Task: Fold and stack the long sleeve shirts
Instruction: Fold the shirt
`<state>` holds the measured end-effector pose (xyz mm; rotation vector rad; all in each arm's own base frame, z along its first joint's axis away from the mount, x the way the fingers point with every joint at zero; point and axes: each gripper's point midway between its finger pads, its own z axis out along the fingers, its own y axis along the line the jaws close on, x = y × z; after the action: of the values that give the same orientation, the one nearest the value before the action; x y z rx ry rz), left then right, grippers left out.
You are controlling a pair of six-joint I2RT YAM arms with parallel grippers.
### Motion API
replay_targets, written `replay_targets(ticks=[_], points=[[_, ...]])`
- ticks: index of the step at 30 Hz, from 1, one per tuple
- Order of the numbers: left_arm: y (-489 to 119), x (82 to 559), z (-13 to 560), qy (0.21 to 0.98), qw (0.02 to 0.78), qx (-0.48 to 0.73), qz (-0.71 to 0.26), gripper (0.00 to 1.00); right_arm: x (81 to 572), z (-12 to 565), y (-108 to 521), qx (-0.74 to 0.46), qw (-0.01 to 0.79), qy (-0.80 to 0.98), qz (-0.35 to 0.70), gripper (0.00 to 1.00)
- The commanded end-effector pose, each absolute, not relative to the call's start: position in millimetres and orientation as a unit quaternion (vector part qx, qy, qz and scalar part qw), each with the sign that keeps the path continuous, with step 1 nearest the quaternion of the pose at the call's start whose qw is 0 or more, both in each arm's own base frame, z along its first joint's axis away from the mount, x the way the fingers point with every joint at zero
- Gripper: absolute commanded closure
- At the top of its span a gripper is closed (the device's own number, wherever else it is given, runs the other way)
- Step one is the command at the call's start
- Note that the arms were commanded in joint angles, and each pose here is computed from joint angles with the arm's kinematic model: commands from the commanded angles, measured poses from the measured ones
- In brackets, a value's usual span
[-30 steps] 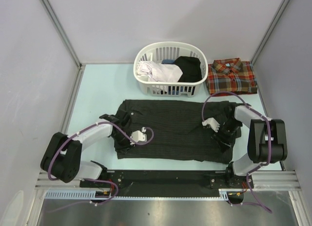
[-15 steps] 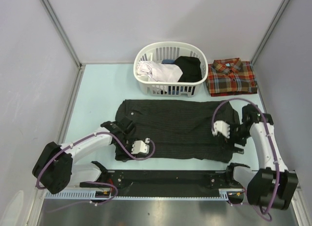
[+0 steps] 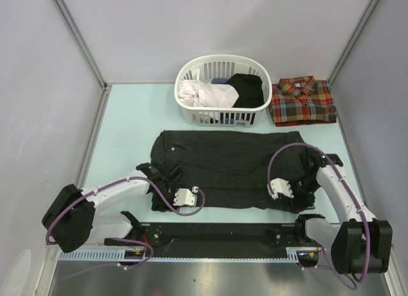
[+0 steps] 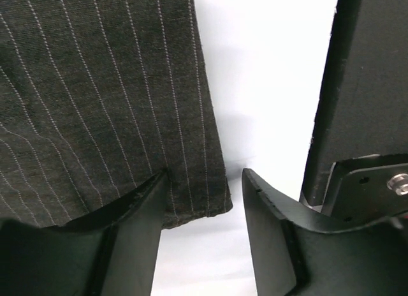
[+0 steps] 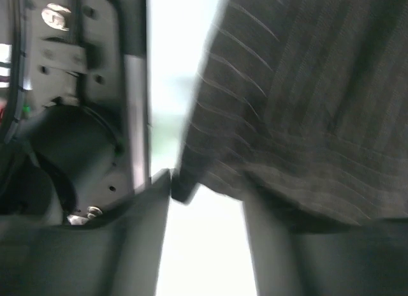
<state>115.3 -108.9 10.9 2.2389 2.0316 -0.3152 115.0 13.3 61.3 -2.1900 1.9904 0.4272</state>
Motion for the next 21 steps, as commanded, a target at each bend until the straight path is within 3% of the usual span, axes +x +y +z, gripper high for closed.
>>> replay_targets(ticks=[1,2,4,5,11,13,21], points=[[-109,108,-3,0.671,0.041,0.733,-0.109,0.46,95,56,28,-0.732,0.035,0.653,0.190,0.61],[-110,108,-3,0.670,0.042,0.733,-0.110,0.49,96,56,29,-0.725,0.032,0.661,0.191,0.80],[-112,106,-3,0.669,0.042,0.733,-0.114,0.59,96,57,28,-0.721,0.028,0.666,0.188,1.00],[-113,105,-2,0.669,0.045,0.733,-0.116,0.70,97,58,28,-0.717,0.031,0.671,0.185,1.00],[-110,98,4,0.656,0.052,0.743,-0.122,0.96,100,71,28,-0.706,0.061,0.684,0.171,1.00],[-114,96,15,0.651,0.060,0.745,-0.134,1.00,104,78,24,-0.698,0.072,0.692,0.167,1.00],[-119,114,62,0.656,0.077,0.732,-0.167,0.98,137,103,5,-0.674,0.089,0.715,0.161,1.00]])
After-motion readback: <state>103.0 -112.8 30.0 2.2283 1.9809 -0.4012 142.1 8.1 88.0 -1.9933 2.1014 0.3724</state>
